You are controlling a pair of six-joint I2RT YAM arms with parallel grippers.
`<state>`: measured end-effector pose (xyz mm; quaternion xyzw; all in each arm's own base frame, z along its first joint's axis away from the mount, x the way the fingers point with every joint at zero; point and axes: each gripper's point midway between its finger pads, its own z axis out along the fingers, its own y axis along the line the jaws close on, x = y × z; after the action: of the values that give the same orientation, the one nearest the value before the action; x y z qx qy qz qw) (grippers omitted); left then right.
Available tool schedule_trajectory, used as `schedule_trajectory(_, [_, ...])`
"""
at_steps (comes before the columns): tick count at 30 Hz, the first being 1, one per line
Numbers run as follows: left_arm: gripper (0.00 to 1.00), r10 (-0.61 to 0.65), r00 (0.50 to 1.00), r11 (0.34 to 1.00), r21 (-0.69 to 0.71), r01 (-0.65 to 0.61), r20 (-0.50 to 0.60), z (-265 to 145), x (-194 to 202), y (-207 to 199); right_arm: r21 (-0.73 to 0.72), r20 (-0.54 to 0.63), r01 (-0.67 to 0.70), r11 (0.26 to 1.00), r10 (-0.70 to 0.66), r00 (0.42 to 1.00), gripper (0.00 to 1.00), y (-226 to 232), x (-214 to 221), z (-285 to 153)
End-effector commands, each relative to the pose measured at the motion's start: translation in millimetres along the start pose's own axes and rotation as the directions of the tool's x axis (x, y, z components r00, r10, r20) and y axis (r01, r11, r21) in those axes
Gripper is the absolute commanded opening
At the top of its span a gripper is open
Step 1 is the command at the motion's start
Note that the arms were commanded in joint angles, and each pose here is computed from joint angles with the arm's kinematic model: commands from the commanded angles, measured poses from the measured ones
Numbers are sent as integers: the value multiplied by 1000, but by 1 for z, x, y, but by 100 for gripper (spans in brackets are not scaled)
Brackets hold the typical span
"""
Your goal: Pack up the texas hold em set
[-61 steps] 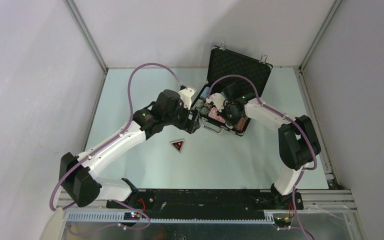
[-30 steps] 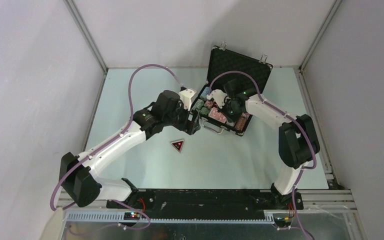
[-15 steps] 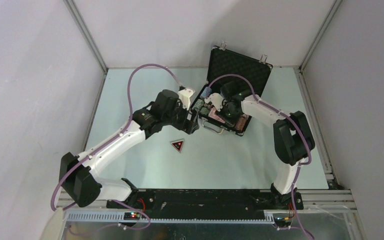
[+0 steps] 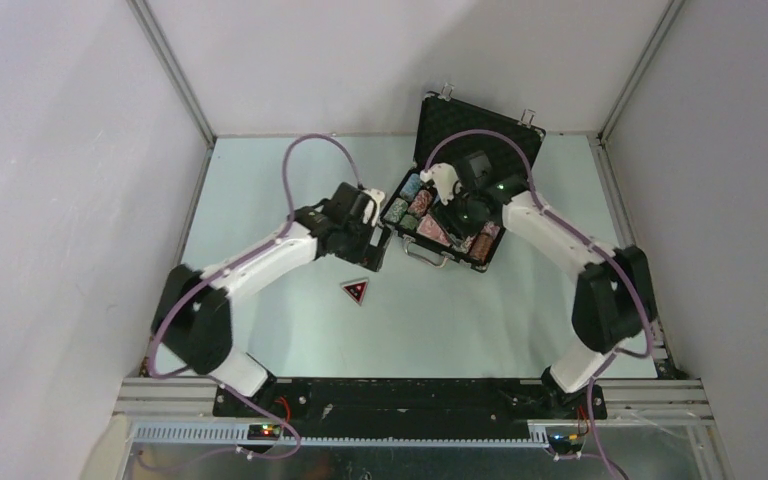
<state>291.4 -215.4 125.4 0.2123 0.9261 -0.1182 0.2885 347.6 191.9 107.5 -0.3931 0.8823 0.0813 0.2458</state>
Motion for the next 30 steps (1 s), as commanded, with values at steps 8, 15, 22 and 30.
schedule_trajectory(8, [100,-76,955,979,-201,17,-287,49,69,33,3,373,-263,965,243,896,99,14,-44,-63])
schedule_trajectory(15, [100,-113,939,979,-200,48,-326,61,73,29,16,419,-262,965,232,878,100,15,-39,-74])
schedule_trajectory(22, [95,-102,919,984,-175,37,-381,71,82,26,37,425,-226,973,190,885,100,11,-40,-75])
schedule_trajectory(30, [82,-139,895,977,-208,53,-424,68,85,34,41,431,-228,973,189,883,99,6,-40,-76])
